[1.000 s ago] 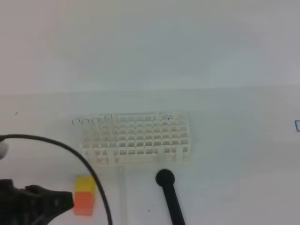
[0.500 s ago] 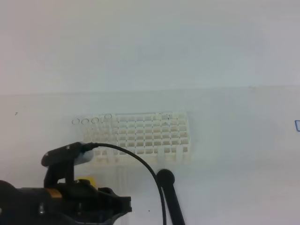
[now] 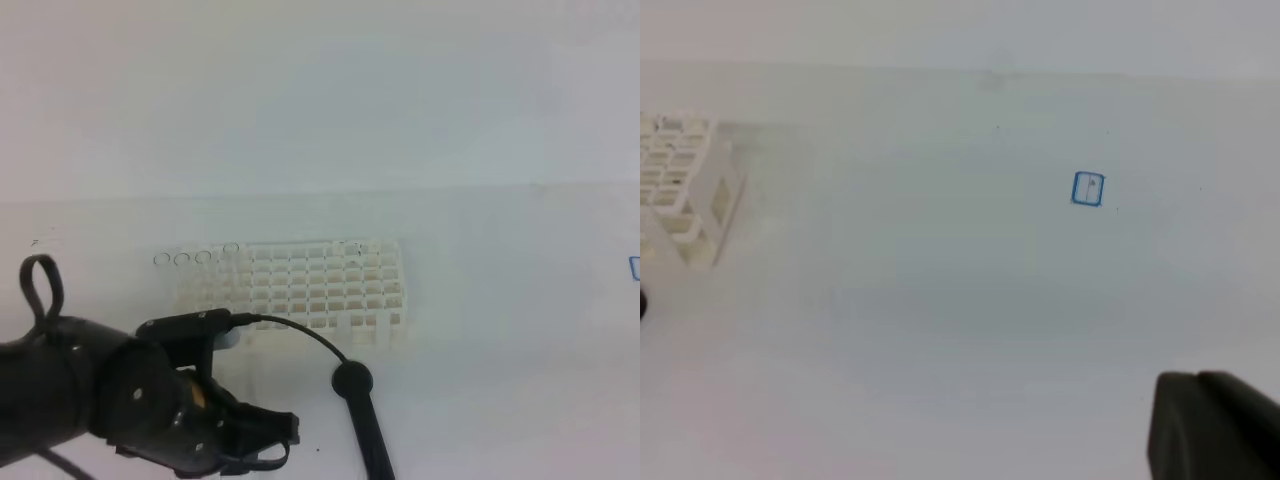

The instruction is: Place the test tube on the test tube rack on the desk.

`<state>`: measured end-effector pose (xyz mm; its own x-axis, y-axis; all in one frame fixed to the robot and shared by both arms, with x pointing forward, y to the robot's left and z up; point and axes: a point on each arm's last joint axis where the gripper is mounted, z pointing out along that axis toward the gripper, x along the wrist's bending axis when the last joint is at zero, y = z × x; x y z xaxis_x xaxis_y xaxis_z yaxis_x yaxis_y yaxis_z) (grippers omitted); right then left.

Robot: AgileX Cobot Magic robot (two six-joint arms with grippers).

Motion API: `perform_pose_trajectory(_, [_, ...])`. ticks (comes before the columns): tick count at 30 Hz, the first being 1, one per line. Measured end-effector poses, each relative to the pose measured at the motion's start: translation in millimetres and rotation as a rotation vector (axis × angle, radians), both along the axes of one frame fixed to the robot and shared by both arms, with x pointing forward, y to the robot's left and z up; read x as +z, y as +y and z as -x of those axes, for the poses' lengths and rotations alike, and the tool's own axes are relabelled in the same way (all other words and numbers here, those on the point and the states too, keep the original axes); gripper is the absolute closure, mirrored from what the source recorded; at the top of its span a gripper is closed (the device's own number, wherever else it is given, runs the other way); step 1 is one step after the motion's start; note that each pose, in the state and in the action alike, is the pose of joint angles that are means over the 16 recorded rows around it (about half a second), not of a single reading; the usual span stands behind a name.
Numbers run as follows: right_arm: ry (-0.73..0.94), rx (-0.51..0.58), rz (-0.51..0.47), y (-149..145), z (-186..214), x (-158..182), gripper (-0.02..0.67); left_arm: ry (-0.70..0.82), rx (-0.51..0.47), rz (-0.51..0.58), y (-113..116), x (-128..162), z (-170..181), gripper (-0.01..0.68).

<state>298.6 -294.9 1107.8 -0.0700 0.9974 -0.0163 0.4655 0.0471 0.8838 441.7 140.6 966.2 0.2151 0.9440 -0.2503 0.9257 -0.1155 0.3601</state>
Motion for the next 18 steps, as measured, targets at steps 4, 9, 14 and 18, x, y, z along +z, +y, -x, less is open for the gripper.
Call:
perform_pose_trajectory(4, [0.002, 0.0, 0.0, 0, 0, 0, 0.649, 0.012, -0.005, -0.043, -8, -5, -11, 0.409])
perform_pose_trajectory(9, [0.002, -0.001, 0.003, 0, 0, 0, 0.649, 0.024, -0.019, -0.067, -17, -12, -19, 0.306])
perform_pose_trajectory(14, [0.002, -0.003, 0.008, -1, 0, 0, 0.649, 0.043, -0.031, -0.089, -23, -20, -24, 0.221])
perform_pose_trajectory(18, [0.002, -0.004, 0.012, -1, 0, 0, 0.649, 0.06, -0.037, -0.106, -26, -27, -27, 0.203])
